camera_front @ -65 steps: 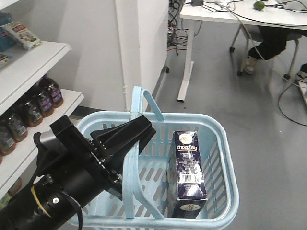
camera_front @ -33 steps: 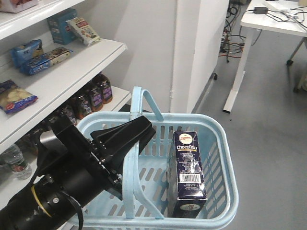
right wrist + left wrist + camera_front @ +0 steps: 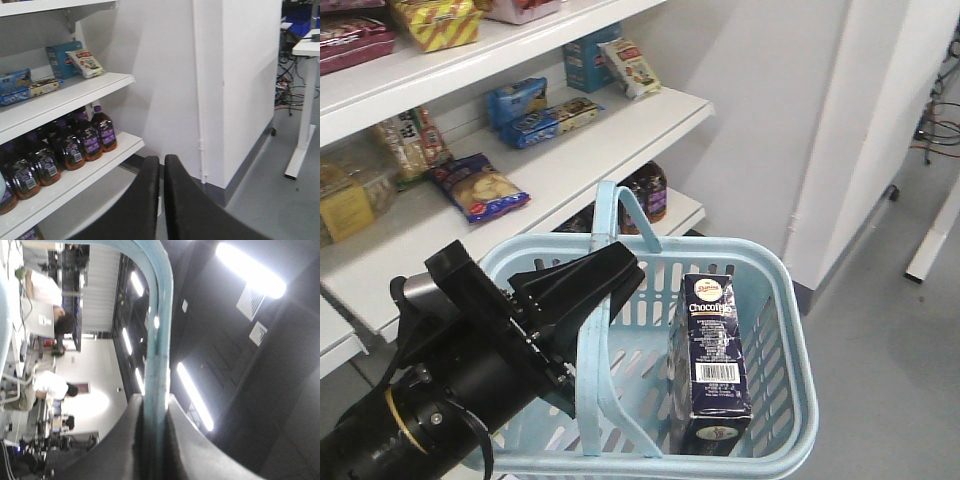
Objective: Left arm holds basket, right arm returns cookies
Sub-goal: 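Turn the base toward the snack shelf with yellow pear-drink bottles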
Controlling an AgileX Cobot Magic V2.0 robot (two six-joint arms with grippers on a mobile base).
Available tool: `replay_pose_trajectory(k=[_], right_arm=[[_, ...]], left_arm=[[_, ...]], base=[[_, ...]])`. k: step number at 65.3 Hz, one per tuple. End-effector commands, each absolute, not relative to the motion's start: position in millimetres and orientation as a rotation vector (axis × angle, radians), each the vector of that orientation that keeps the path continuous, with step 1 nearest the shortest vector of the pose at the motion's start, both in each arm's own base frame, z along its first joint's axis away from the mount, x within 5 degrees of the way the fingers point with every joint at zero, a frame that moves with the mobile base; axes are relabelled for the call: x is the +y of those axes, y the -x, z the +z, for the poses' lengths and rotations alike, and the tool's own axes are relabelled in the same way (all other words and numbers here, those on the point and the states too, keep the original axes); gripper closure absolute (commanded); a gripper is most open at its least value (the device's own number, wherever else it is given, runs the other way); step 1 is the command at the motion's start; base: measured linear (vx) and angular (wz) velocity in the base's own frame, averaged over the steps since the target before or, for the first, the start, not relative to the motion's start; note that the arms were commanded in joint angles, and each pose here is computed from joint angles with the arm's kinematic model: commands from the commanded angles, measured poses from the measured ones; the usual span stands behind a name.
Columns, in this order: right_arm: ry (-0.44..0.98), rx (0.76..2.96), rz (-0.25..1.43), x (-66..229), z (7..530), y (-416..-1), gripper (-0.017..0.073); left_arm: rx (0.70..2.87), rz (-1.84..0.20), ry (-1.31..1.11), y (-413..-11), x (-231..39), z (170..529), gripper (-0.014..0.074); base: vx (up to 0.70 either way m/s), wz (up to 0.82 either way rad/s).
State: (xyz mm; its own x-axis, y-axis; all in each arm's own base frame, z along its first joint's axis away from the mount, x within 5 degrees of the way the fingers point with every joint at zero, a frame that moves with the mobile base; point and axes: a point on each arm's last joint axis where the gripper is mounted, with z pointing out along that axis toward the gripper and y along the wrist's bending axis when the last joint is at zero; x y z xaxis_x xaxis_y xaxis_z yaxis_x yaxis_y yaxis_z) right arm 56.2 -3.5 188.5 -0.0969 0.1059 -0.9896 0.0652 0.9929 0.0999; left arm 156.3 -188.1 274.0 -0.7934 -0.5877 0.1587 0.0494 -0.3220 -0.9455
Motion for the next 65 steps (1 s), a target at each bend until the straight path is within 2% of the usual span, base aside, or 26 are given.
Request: replay_pose_trajectory(k=[1,65], right_arm=[[-0.115,1.604,0.02,-3.6,189.7,-56.3,0.0562],[-0.115,1.604,0.02,-3.6,189.7,-56.3,0.0562]], left_arm=[[1.303,-2.293,0.593,-152.1,-184.6,301.6,0.0594],[1.302,-2.292,0.594,-152.1,-184.5,301.6,0.0594]], base=[[0.1,0.51],[0.09,0.49]])
